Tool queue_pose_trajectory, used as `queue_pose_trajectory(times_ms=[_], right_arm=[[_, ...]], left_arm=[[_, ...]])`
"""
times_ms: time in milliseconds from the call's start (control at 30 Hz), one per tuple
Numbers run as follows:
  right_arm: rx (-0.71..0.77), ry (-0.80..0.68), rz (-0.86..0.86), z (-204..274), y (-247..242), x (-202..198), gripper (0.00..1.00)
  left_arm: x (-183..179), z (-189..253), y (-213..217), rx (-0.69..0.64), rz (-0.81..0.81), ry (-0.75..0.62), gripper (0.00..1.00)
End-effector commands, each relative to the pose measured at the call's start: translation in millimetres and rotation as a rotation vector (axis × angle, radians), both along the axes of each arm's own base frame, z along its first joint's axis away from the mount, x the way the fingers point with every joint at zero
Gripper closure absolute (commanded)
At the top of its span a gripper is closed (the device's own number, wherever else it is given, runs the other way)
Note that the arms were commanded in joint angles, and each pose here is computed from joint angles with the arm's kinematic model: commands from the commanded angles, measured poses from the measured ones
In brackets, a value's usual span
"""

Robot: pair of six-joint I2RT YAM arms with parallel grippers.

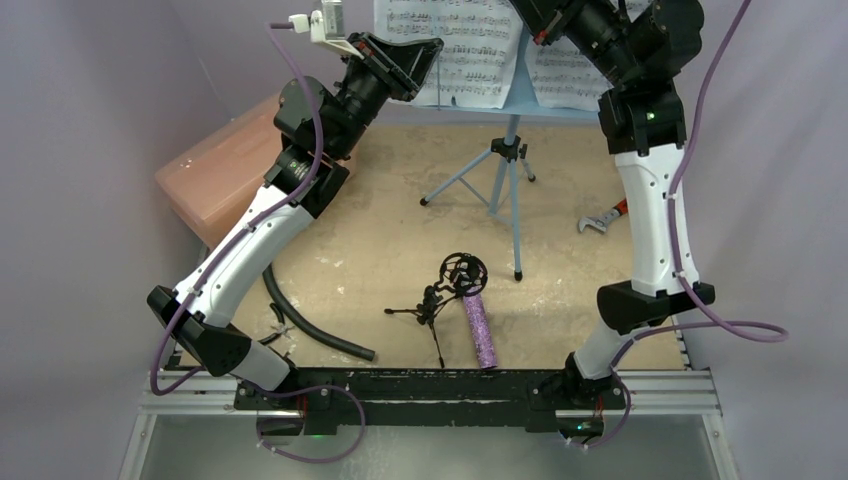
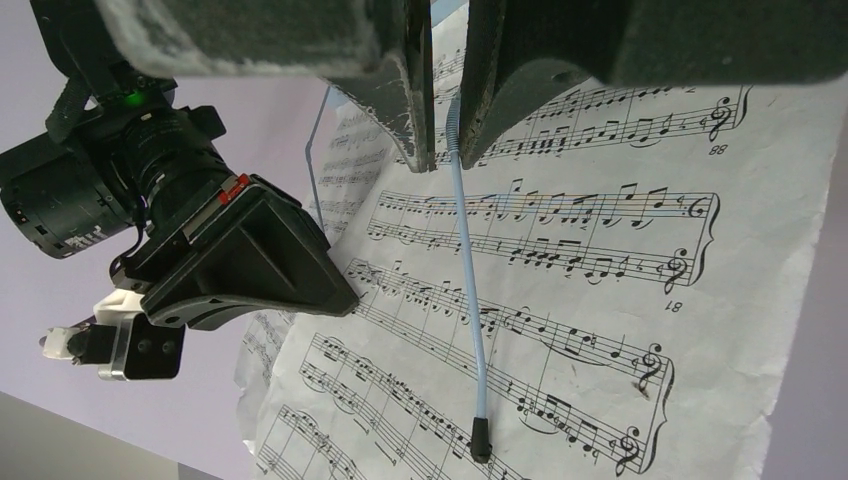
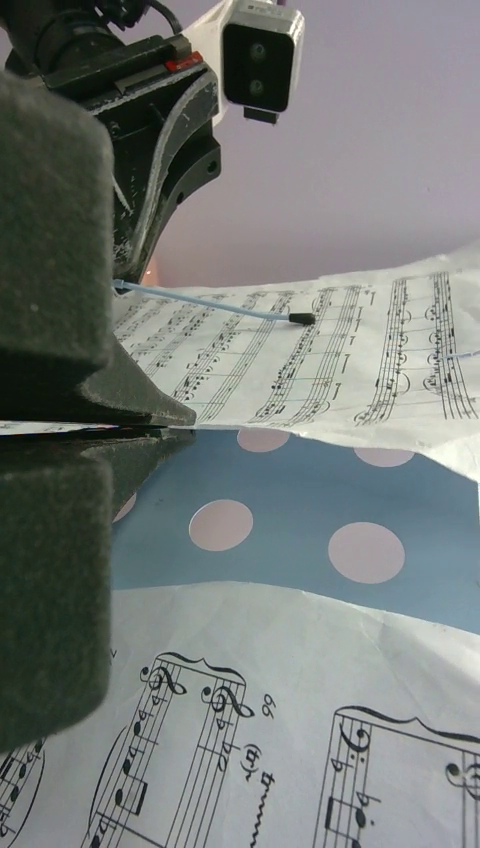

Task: Set up the instrument practice props

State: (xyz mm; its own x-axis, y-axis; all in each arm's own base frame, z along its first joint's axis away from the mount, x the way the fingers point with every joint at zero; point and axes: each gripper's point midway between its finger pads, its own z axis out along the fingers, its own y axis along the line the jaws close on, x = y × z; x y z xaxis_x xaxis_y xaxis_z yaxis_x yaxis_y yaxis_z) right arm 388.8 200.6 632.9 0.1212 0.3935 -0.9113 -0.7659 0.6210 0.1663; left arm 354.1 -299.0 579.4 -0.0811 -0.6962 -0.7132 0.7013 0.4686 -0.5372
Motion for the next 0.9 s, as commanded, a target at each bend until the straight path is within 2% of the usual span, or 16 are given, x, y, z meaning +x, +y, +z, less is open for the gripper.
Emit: queue_pose_trajectory(times_ms=[0, 67, 267, 533, 733, 867], right_arm=[[0.038, -0.12, -0.008, 39, -9, -33, 1.0], [0.042, -0.127, -0.02, 41, -11, -34, 1.0], [0.06, -0.154, -0.05, 49, -18, -43, 0.72], [0.096, -0.172, -0.083, 61, -30, -66, 0.46], [0.088, -0.156, -0.088, 54, -35, -84, 0.27], [0.079, -0.122, -0.095, 43, -39, -98, 0.11]], left_arm=[[-13, 17, 9, -0.03, 0.003, -0.033, 0.85], [-14, 18, 11, -0.03, 0.006, -0.036, 0.82], [-18, 23, 23, -0.041, 0.046, -0.048, 0.55], [-32, 31, 41, -0.092, 0.076, -0.083, 0.35], [-43, 29, 50, -0.114, 0.08, -0.104, 0.08], [-51, 29, 59, -0.139, 0.09, -0.127, 0.01]])
